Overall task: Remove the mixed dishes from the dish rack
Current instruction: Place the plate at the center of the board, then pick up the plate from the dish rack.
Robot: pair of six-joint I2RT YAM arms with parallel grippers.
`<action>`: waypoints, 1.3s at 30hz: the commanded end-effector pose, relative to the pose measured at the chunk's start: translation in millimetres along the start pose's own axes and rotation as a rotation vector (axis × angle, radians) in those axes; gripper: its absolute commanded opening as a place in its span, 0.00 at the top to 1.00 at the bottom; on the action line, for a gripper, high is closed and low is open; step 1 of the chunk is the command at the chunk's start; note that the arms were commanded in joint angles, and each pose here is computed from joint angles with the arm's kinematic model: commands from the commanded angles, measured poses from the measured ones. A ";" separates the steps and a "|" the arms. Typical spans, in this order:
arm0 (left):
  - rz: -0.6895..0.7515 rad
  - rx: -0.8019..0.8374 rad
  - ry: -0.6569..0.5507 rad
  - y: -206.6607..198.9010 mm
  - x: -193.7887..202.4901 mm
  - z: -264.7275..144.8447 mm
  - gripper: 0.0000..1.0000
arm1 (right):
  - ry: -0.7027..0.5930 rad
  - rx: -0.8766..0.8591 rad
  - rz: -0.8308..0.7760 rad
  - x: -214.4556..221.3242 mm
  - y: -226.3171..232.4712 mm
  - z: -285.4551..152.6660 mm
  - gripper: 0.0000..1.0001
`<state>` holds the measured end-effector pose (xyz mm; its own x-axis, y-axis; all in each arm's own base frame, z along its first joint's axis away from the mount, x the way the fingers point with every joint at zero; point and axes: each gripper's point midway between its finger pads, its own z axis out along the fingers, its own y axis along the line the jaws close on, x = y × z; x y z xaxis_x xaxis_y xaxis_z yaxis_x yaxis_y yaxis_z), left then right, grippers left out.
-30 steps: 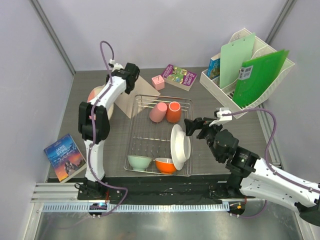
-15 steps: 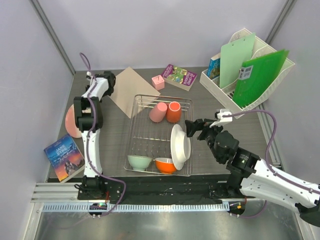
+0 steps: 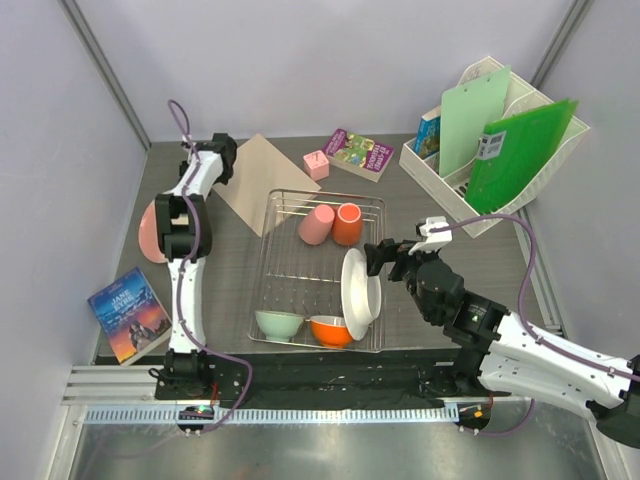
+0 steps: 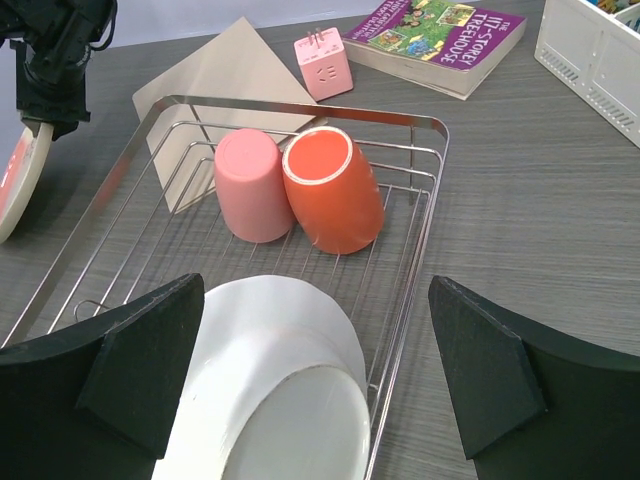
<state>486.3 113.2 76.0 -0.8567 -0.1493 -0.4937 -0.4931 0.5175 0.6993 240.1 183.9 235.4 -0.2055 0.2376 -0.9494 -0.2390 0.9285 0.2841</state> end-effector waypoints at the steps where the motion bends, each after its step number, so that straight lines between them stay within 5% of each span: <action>1: -0.126 0.136 -0.034 -35.8 -18.9 -9.8 0.82 | -0.047 0.000 0.045 -14.4 4.0 1.8 0.00; 8: -0.134 0.163 -0.033 -34.9 -20.4 -15.2 0.53 | -0.046 0.004 0.043 -13.1 2.6 1.5 0.00; 11: -0.148 0.168 -0.033 -30.4 -22.1 -19.1 0.33 | -0.046 0.004 0.047 -12.3 2.0 1.0 0.00; 18: -0.215 0.203 -0.043 -10.8 -34.5 -38.8 0.08 | -0.042 -0.005 0.060 -11.9 3.9 0.6 0.00; 25: -0.438 0.358 -0.158 40.3 -73.6 -109.6 0.04 | -0.040 -0.019 0.073 -11.3 8.7 2.6 0.00; 31: -0.502 0.694 -0.311 59.6 -74.8 -232.6 0.07 | -0.069 -0.025 0.089 -26.8 12.8 1.7 0.00; 35: -0.367 0.991 -0.354 20.7 -13.2 -336.3 0.09 | -0.108 0.002 0.087 -41.4 7.8 -0.8 0.00; 39: -0.325 1.226 -0.311 -0.6 55.0 -392.8 0.13 | -0.138 0.054 0.080 -52.8 -3.8 -5.6 0.00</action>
<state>418.0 -166.5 291.1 -0.4728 -0.2452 -0.8464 -0.2043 0.9648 -0.1654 242.7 182.3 241.5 -0.1894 0.2621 -0.9463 -0.2202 0.9278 0.3010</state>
